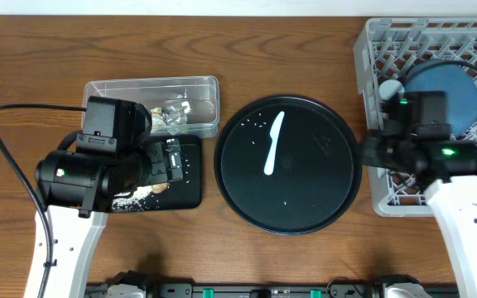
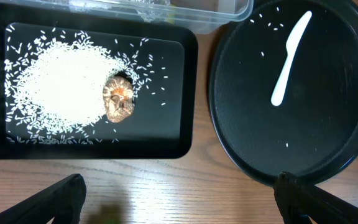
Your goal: Sort waste into correct bins and load items into the dishwasher rack
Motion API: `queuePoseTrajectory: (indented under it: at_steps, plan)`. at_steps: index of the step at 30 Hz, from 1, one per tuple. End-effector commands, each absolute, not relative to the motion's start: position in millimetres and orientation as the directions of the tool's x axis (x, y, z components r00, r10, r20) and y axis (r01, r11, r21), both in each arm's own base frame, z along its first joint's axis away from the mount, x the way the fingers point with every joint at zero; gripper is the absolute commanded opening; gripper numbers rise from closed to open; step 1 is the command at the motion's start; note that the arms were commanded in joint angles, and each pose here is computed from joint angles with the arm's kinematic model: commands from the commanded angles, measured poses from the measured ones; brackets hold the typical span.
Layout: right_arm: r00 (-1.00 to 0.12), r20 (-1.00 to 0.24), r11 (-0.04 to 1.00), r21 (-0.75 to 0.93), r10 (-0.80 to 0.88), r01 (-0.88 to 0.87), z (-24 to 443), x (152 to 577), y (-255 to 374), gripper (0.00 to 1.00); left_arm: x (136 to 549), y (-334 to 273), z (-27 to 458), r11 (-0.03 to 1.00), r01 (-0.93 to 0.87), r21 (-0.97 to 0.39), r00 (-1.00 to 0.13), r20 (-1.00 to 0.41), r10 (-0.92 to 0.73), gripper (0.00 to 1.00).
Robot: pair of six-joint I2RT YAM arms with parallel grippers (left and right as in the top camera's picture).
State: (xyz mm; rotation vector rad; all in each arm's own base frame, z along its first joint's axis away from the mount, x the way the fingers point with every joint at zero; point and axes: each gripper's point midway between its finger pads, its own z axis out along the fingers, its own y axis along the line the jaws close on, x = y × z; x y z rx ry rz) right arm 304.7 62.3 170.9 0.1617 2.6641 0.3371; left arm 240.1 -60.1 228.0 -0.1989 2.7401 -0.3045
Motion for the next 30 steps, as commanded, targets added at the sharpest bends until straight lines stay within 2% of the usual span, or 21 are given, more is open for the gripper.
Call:
queuePoseTrajectory:
  at_steps: [1,9,12,16,20,23,28,30]
  plan:
    - [-0.898,-0.384,0.940,0.329,0.215,0.085,165.3,315.1,100.6,0.22,240.5,-58.4,229.1,0.969,-0.097,-0.226,-0.918,-0.356,-0.175,0.98]
    - [-0.888,-0.407,0.952,0.290,0.212,0.094,103.5,355.9,180.1,0.20,240.6,-58.4,229.2,0.969,-0.097,-0.226,-0.918,-0.357,-0.175,0.98]
    - [-0.878,-0.431,0.966,0.232,0.210,0.117,71.8,367.5,193.1,0.21,240.5,-58.4,229.1,0.969,-0.097,-0.226,-0.918,-0.356,-0.175,0.98]
    - [-0.870,-0.459,0.977,0.186,0.181,0.105,30.6,382.1,209.0,0.28,240.5,-58.4,229.1,0.969,-0.097,-0.226,-0.918,-0.356,-0.175,0.98]
    - [-0.886,-0.413,0.972,0.182,0.212,0.148,-5.9,379.2,215.4,0.27,240.5,-58.4,229.1,0.969,-0.097,-0.226,-0.918,-0.356,-0.175,0.98]
    - [-0.912,-0.354,0.973,0.172,0.205,0.152,-27.8,367.1,219.8,0.22,240.5,-58.4,229.1,0.969,-0.097,-0.226,-0.918,-0.356,-0.175,0.98]
    - [-0.935,-0.307,0.981,0.123,0.179,0.148,-42.7,351.8,217.1,0.08,240.5,-58.4,229.1,0.969,-0.097,-0.226,-0.918,-0.356,-0.175,0.98]
    - [-0.938,-0.300,0.983,0.116,0.172,0.143,-43.1,348.9,217.4,0.08,240.6,-58.4,229.2,0.969,-0.097,-0.226,-0.918,-0.357,-0.175,0.98]
